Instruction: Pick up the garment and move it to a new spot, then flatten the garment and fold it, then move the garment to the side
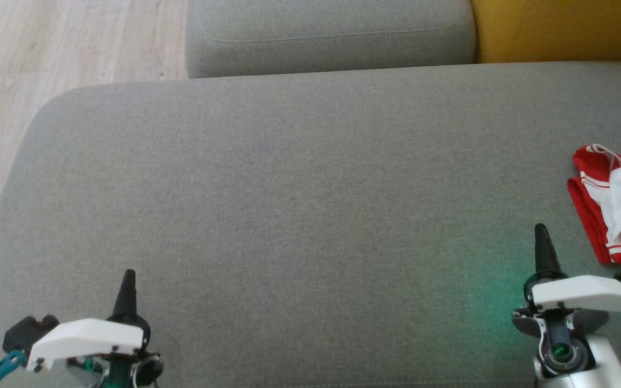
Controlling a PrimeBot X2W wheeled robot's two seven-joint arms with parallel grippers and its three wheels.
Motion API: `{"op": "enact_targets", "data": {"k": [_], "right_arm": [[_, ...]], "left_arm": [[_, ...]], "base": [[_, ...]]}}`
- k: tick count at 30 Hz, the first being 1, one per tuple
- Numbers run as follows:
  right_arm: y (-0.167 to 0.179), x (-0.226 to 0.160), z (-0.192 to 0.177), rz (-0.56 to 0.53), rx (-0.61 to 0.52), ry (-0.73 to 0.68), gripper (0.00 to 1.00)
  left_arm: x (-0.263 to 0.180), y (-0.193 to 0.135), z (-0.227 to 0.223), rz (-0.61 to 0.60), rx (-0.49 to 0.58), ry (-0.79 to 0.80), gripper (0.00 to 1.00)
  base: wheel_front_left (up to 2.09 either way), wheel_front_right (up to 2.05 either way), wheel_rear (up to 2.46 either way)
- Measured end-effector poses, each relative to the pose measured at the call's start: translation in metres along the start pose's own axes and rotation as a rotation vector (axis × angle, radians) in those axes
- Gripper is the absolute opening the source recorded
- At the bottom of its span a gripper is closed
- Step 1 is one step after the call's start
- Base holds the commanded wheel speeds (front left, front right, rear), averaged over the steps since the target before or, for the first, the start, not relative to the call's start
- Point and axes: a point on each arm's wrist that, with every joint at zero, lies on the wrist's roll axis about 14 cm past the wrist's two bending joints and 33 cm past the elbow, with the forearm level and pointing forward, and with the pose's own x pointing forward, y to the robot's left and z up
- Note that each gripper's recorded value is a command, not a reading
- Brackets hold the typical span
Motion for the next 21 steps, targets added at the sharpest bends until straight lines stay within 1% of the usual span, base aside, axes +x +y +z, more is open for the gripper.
{"op": "enact_targets", "data": {"k": [7, 18, 21], "right_arm": [[-0.002, -0.003, 0.002, -0.003, 0.073, -0.002, 0.0], [0.007, -0.002, 0.012, 0.031, 0.205, -0.024, 0.0], [0.009, -0.003, 0.014, 0.04, 0.251, -0.024, 0.0]], "left_arm": [[0.0, -0.002, 0.001, -0.013, -0.068, 0.006, 0.0], [0.004, -0.015, 0.008, -0.065, -0.193, 0.01, 0.0], [0.004, -0.016, 0.012, -0.076, -0.241, 0.001, 0.0]], "base": [[0.0, 0.0, 0.0], [0.0, 0.0, 0.0], [0.0, 0.0, 0.0]]}}
